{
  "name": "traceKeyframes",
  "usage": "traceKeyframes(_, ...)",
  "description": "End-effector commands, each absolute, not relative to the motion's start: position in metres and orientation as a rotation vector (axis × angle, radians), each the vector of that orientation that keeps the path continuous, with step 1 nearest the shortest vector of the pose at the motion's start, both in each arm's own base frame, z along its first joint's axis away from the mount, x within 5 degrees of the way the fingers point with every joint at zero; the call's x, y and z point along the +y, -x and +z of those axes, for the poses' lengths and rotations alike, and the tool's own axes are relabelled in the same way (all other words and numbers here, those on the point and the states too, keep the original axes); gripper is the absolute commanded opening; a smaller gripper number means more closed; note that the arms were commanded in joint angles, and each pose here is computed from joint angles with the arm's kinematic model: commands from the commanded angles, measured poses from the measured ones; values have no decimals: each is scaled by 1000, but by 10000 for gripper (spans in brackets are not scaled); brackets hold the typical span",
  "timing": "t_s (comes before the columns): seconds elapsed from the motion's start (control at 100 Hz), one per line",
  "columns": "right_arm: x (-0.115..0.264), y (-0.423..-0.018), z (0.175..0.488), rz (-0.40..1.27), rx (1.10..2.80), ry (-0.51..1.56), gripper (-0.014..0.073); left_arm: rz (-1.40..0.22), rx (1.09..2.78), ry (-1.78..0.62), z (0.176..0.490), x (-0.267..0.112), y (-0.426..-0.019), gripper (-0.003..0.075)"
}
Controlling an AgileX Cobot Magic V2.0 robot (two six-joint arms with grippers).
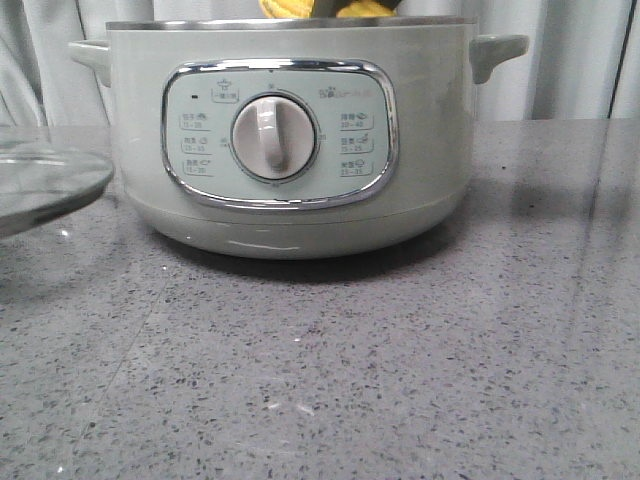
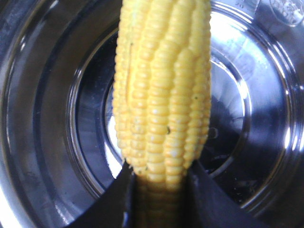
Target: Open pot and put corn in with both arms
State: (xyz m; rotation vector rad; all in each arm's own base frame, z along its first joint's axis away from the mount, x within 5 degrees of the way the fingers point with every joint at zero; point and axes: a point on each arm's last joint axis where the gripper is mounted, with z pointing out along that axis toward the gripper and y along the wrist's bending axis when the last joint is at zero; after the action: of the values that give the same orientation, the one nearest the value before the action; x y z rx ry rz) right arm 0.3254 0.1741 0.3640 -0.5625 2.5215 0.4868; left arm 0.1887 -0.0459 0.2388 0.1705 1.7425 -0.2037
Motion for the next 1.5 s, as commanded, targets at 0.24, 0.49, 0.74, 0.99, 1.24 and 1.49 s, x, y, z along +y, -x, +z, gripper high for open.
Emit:
traceKeyframes(0.24, 177, -334, 372, 502, 2455, 530, -63, -207, 1547, -130, 251, -49, -212, -20)
traceKeyframes(0.49, 182, -344, 364, 497, 2462, 527, -63, -204, 1576, -133, 240, -51, -219, -20)
traceKeyframes(0.74, 184, -349, 368, 500, 2446, 528, 66, -204, 1566, -155, 236, -53, -222, -13)
traceKeyframes(0.99, 184, -350, 368, 500, 2439, 525, 308, -207, 1518, -164, 241, -54, -222, 331)
traceKeyframes(1.24, 184, -350, 369, 501, 2434, 523, 454, -206, 1501, -120, 242, -51, -223, 449)
traceKeyframes(1.49, 184, -348, 370, 501, 2439, 527, 485, -207, 1484, -119, 244, -51, -223, 449)
